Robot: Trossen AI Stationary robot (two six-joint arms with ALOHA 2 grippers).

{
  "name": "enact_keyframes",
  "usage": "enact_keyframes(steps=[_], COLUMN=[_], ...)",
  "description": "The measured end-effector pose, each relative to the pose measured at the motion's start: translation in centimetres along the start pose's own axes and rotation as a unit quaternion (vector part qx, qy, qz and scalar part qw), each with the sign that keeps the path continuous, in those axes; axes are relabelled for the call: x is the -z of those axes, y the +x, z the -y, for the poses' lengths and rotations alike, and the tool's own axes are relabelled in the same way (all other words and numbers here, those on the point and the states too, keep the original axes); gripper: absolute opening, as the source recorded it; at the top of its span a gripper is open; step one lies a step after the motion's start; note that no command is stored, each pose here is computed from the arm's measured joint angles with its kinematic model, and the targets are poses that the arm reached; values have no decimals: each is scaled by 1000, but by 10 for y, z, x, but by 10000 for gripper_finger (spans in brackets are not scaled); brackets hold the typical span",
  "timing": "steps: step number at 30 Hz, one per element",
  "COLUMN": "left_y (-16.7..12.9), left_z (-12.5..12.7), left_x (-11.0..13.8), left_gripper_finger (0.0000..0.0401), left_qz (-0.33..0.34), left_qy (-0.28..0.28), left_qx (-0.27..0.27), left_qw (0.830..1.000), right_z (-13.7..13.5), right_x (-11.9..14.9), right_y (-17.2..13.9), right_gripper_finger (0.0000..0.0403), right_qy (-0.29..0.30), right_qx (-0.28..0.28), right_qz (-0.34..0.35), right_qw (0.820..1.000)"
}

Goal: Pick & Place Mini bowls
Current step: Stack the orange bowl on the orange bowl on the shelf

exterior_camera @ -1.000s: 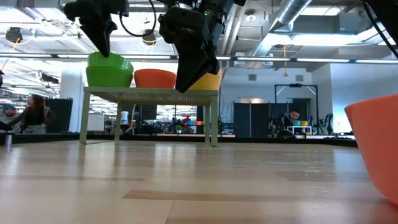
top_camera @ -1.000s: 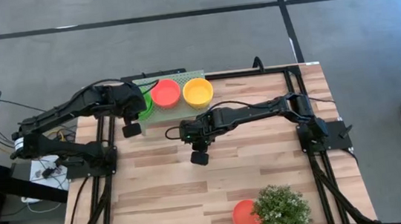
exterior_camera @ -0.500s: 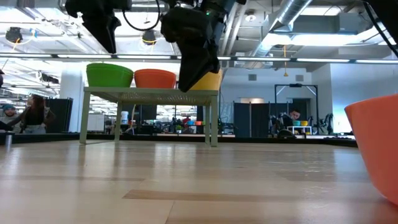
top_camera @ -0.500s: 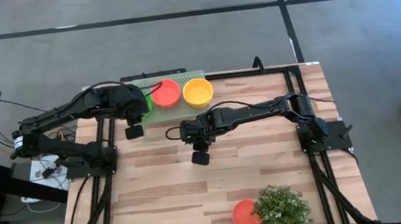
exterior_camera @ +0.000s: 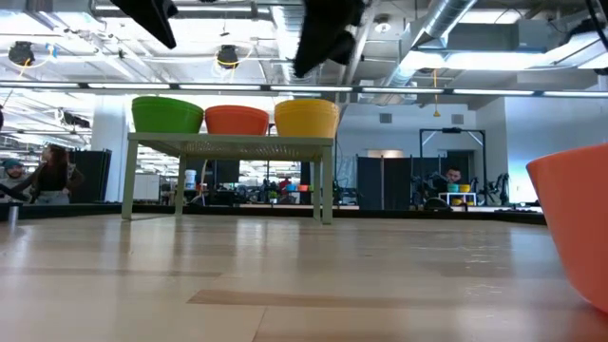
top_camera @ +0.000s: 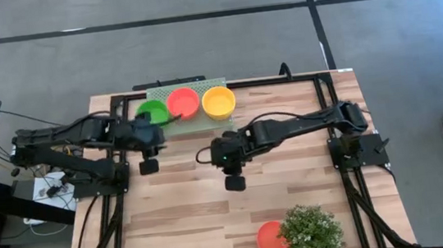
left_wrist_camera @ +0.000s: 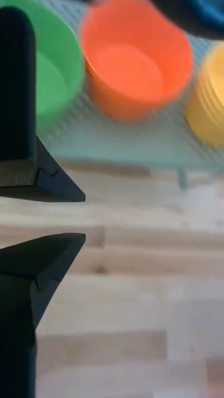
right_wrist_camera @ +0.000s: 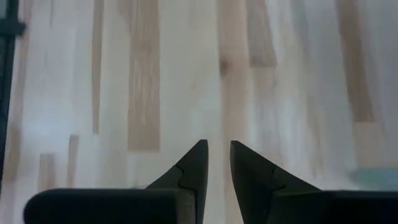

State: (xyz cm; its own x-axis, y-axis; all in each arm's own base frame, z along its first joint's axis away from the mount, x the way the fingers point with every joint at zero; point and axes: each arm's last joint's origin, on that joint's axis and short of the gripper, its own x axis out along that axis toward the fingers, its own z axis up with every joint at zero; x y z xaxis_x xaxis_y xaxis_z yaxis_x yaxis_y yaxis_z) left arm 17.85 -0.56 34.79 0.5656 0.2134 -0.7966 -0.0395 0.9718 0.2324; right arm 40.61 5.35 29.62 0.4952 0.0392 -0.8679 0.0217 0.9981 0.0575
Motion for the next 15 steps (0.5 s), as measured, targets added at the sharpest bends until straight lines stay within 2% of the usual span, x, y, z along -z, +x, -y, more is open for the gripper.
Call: enact_keyframes(steps=[4,8,12,15], left_y=[14,34,53,62], left_z=[25,51,73,82], left_x=[10,21,31,37], left_gripper_finger=[92,92,92,92], left_qz=[53,113,153,180], left_qy=[29,52,68,71], left_qx=[43,76,103,114], left_qw=[997,989,981,974], right_z=[-8,-17,-31,-46], right_x=[23,56,83,95], right_y=[10,26,38,40], right_gripper_finger=[63,63,63,63], right_qy=[11,46,90,99], right_qx=[0,5,-21,-44], right_qz=[-41,-99,-152,-184], right_qw=[999,994,984,977])
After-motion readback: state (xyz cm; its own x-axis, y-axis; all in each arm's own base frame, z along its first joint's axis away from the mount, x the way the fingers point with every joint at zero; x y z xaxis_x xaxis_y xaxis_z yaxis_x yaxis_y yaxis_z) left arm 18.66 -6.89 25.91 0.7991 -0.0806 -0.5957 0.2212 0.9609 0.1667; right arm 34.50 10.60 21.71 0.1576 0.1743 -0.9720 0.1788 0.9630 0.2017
